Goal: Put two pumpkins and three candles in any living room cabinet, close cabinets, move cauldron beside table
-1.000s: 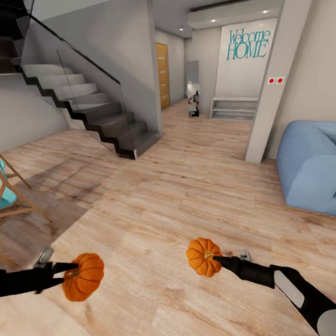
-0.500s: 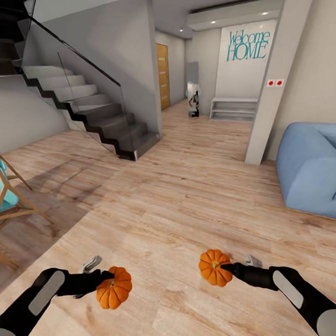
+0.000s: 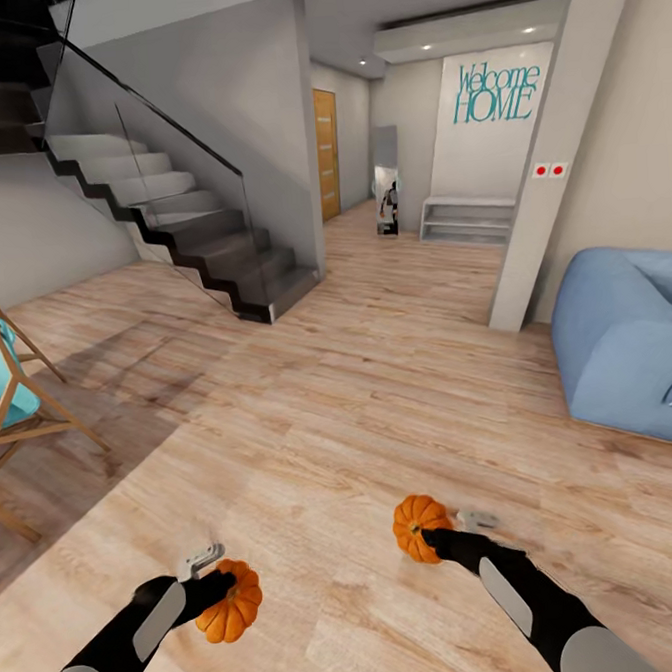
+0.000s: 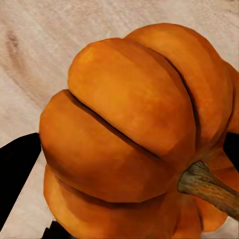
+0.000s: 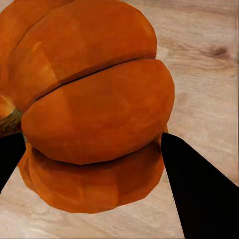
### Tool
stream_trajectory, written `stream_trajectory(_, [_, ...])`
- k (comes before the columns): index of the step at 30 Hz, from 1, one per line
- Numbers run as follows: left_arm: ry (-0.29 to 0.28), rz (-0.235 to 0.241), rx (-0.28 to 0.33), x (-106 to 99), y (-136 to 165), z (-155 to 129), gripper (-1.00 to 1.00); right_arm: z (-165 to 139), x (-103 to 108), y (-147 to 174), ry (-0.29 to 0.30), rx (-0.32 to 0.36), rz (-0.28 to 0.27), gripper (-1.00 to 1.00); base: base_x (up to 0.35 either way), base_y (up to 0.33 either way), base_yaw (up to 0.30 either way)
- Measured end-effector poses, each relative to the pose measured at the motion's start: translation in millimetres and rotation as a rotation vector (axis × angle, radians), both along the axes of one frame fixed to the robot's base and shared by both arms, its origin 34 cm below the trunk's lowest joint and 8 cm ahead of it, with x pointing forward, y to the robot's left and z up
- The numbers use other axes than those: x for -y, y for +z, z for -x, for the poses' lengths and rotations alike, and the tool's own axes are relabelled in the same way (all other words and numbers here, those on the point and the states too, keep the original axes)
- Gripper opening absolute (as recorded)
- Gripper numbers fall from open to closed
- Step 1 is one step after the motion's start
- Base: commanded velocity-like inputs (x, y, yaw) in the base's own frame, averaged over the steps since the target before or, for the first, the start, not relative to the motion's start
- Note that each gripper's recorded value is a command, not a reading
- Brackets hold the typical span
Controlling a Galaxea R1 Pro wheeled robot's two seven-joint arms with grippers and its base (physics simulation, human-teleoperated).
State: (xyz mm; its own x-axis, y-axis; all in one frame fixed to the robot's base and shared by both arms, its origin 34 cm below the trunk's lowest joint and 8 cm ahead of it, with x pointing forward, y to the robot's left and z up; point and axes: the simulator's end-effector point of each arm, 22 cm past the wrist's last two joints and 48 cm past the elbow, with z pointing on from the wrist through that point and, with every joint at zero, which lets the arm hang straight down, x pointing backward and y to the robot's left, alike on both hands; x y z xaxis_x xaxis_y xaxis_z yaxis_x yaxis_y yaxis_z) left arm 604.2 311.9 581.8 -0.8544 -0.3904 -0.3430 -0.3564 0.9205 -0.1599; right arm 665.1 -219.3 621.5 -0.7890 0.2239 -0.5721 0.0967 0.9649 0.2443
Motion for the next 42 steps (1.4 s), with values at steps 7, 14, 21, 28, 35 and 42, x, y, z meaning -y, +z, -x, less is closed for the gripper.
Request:
stream_trajectory(7, [0.043,-0.029,0.030,-3,-1,6,-1.00,9,-2,5,-0.020,0.032,0.012,-1.00,0.000,0.000,0.000])
stream_trajectory(14, [0.050,-0.049,0.004,-7,-1,20,-1.00,28,6,-3,-0.035,0.019,0.030,-1.00,0.000,0.000,0.000])
stream_trajectory(21, [0.064,-0.057,0.019,-11,10,18,-1.00,33,9,3,-0.039,0.009,0.038,-1.00,0.000,0.000,0.000])
stream_trajectory(28, [0.086,-0.090,0.022,-18,10,19,-1.00,29,12,7,-0.051,0.037,0.041,-1.00,0.000,0.000,0.000])
stream_trajectory(35, [0.091,-0.102,0.020,-19,10,20,-1.00,29,13,6,-0.055,0.040,0.042,-1.00,0.000,0.000,0.157])
stream_trajectory(42, [0.095,-0.105,0.028,-20,11,18,-1.00,34,14,1,-0.057,0.028,0.046,-1.00,0.000,0.000,0.281])
